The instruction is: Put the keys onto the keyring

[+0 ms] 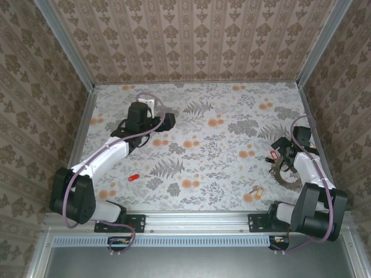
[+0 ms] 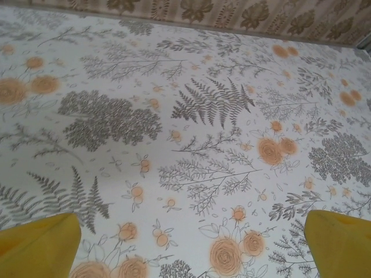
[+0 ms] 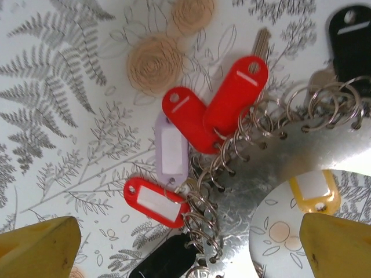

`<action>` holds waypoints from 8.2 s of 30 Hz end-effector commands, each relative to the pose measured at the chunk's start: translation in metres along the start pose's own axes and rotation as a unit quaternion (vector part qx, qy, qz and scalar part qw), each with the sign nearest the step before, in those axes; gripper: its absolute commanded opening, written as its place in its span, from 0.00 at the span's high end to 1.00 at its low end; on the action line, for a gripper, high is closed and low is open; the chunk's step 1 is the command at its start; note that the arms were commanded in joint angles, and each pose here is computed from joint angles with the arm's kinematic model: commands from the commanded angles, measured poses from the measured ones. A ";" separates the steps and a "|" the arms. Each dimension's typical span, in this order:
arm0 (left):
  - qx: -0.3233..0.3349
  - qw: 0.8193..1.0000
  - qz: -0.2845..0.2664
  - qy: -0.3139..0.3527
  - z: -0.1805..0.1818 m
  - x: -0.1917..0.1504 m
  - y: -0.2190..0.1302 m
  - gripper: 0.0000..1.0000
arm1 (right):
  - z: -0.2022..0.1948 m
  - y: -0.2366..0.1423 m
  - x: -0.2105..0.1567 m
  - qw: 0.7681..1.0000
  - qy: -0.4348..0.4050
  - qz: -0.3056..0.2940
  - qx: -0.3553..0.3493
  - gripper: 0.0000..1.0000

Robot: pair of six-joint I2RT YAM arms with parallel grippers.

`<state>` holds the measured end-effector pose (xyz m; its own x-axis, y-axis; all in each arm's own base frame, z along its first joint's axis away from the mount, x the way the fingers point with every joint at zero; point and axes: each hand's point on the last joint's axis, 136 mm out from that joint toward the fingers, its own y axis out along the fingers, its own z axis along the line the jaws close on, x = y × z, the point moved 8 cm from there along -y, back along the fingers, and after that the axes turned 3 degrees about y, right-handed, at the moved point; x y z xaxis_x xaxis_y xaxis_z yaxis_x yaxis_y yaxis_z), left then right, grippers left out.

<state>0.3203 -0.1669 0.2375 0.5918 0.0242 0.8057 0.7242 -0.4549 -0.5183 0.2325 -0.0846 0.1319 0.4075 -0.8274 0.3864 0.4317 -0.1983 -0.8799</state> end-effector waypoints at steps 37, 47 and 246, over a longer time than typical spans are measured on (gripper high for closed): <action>0.025 0.999 0.005 0.029 -0.019 0.001 -0.002 0.00 | 0.132 0.043 -0.101 0.955 -0.168 0.217 0.110 0.05; 0.045 0.999 0.001 0.025 -0.014 -0.004 -0.011 0.00 | 0.172 0.033 -0.143 0.934 -0.235 0.237 0.130 0.06; -0.430 0.893 -0.133 0.015 -0.120 0.094 -0.077 1.00 | 0.123 -0.198 -0.123 0.521 -0.525 -0.428 0.519 0.71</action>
<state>0.2913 -0.2420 0.3561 0.5430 0.1623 0.8239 0.3010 -0.9536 -0.0106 0.1949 0.1233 0.2805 -0.2369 0.1926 0.9523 0.7836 0.6173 0.0701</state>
